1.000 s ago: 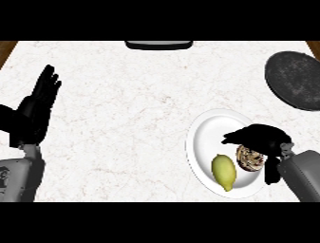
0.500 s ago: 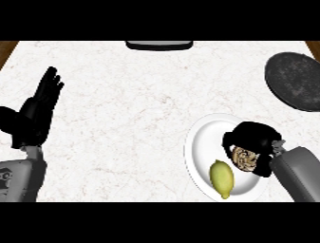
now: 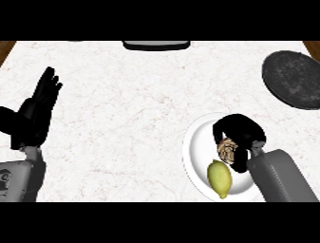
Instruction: Pick the cupcake from the plate and place it in the pan
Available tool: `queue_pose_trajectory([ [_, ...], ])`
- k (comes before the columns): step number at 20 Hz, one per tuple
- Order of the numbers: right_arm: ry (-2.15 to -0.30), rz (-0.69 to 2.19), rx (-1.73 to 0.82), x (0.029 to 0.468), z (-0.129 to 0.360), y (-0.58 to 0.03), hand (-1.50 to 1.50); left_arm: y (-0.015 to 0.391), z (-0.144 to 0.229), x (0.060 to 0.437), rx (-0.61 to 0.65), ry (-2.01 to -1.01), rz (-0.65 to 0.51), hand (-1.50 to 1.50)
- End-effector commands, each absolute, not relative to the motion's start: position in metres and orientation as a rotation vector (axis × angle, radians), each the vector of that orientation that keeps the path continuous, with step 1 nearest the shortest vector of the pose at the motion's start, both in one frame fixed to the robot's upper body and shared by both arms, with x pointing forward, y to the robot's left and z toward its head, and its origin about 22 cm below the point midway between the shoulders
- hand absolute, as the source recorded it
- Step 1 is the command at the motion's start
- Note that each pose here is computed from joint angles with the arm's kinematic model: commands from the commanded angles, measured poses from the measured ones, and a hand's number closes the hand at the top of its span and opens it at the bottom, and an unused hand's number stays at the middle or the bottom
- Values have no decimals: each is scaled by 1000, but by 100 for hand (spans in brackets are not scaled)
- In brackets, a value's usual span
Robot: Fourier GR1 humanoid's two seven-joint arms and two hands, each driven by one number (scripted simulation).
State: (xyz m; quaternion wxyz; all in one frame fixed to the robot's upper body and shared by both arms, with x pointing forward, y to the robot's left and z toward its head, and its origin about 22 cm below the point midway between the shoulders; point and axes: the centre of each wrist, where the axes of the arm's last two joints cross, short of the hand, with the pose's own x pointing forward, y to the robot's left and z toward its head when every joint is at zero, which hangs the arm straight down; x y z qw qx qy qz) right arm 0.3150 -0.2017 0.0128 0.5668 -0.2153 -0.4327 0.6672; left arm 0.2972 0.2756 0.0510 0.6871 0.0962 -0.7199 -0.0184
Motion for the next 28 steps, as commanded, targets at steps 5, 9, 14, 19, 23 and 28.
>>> queue_pose_trajectory([
  [5, -1309, 1063, -996, 312, 73, -155, 150, 285, 51, 299, 221, -1614, -24, 0],
  [9, -1395, 905, -1057, 302, 98, -142, 150, 279, 56, 300, 220, -1622, -40, 0],
  [14, -1430, 749, -1157, 309, 131, -183, 150, 275, 58, 299, 203, -1609, -53, 0],
  [19, -1486, 537, -1098, 339, 136, -208, 150, 275, 48, 304, 207, -1621, -48, 0],
  [23, -1525, 364, -1026, 337, 132, -281, 150, 274, 51, 294, 205, -1621, -57, 0],
  [28, -1433, 382, -1160, 386, 149, -334, 150, 263, 46, 297, 201, -1625, -49, 0],
])
